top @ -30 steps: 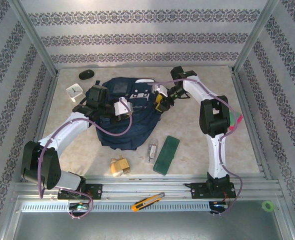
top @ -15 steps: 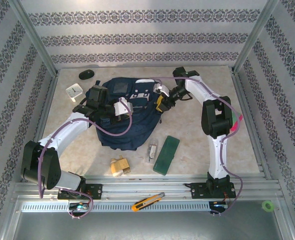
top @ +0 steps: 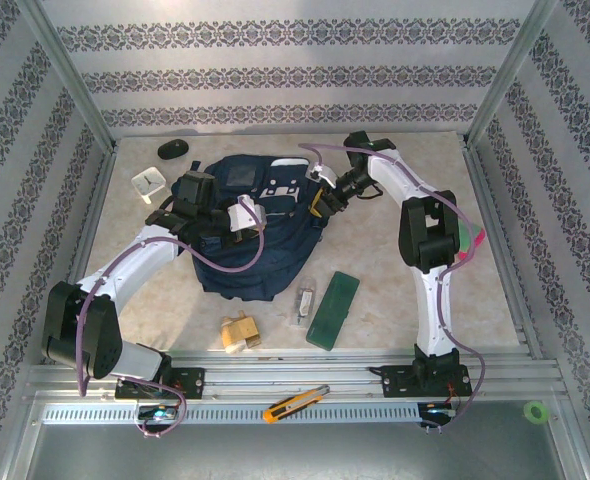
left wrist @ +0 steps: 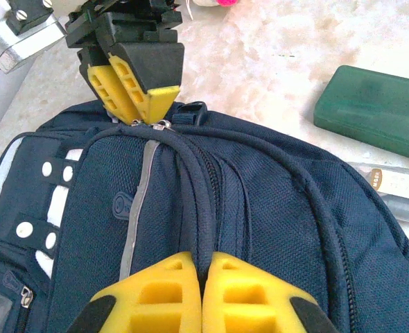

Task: Pack the student bag

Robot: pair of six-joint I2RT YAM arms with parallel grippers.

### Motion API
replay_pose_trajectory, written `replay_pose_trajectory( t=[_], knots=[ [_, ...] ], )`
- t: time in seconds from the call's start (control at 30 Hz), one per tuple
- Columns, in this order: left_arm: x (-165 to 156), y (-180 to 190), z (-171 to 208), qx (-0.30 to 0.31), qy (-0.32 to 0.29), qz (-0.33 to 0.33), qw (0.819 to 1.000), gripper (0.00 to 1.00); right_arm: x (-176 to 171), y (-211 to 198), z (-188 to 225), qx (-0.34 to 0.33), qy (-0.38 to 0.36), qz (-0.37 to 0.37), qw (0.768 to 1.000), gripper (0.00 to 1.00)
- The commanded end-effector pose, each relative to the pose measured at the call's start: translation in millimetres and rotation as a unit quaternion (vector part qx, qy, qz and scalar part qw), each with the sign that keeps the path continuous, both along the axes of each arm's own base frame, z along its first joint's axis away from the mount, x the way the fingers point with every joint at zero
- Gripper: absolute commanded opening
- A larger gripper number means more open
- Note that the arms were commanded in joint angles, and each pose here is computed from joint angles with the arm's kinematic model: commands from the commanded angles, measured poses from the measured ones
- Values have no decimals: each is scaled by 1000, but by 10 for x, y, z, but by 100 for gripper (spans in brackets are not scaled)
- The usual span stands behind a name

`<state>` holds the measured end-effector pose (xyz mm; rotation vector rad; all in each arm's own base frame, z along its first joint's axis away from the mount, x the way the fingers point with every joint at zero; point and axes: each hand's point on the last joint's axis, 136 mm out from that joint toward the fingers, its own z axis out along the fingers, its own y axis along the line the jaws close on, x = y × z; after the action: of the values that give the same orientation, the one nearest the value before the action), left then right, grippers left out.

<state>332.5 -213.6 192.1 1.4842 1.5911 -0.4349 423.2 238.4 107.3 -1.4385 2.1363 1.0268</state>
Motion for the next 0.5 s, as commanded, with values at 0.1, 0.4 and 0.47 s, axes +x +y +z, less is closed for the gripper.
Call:
replay_pose_trajectory(
  t=[0.1,0.4,0.47],
  knots=[
    [32,-65,310,-39,-50,-22,998,0,-4,-21,257,33,-8,-11,999,7],
    [74,-35,289,-29,-54,-11,998,0,-100,35,590,84,-30,-15,996,0],
    [75,-30,283,-27,-55,-9,998,0,-129,31,618,84,-30,-20,996,0]
  ],
)
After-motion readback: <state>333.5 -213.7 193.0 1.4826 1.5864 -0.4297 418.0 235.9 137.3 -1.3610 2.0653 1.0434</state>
